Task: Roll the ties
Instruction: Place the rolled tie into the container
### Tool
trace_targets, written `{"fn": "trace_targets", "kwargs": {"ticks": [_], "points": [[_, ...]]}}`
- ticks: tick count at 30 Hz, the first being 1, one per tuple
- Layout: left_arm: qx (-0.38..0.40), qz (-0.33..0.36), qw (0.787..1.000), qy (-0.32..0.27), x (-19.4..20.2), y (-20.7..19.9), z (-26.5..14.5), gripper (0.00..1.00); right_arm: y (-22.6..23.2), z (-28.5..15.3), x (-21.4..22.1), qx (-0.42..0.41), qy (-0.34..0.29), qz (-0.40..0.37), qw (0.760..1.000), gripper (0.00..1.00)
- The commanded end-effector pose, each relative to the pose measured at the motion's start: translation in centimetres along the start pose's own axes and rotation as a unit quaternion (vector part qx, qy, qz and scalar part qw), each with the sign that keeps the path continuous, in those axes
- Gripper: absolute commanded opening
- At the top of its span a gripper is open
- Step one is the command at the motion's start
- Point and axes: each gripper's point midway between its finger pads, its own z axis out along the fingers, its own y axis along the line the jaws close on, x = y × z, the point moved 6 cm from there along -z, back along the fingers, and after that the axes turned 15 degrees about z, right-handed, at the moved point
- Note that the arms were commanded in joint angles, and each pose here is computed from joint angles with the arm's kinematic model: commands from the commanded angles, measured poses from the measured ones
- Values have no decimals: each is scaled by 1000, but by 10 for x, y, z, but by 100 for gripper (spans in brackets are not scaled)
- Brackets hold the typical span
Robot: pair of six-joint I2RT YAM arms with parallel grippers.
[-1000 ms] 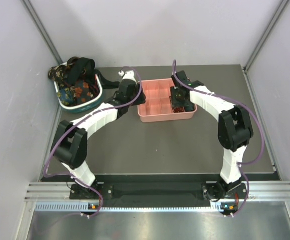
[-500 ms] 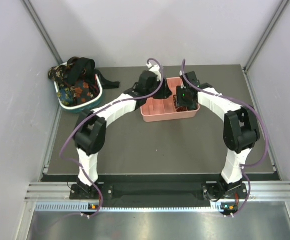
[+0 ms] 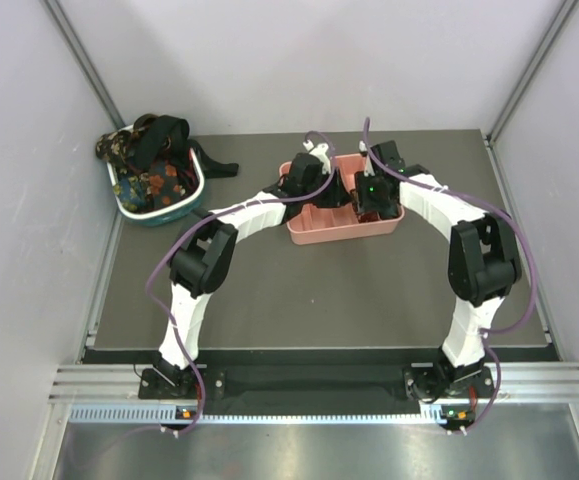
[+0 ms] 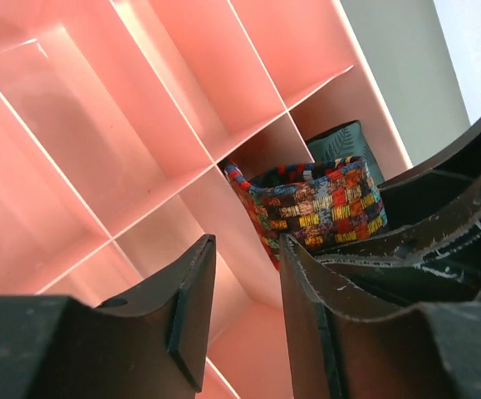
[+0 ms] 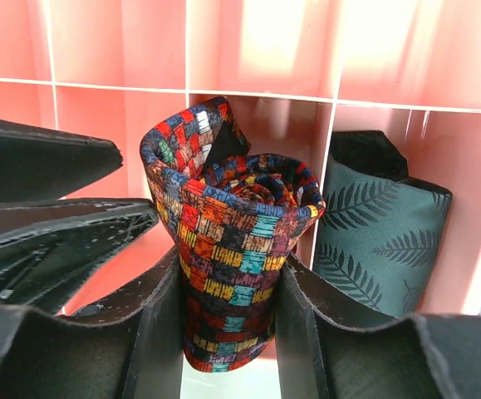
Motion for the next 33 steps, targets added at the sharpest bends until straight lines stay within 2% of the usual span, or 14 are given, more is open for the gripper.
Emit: {"fn": "trace_targets", "kwargs": {"ticks": [1,9,18,25,30,32,33], "points": [[21,17,999,-48,-23,-9,3,41,-30,-2,0,48,19,-18,999,1],[-51,60,997,7,1,12,17,40,-38,0,-4,45,31,-14,998,1],[-128,84,986,70,32,41,18,36,-48,-1,-8,52,33,-5,998,1],[-102,90,989,60,26,32,17,35,-46,19,7,59,55,-12,997,1],[-89,94,990,57,21,26,14,34,-46,27,4,76,40,-13,996,3],[-89,96,990,56,18,25,11,34,-46,27,4,74,36,-11,997,6],[-87,98,990,57,18,24,11,34,-44,27,2,70,31,-12,997,11]]}}
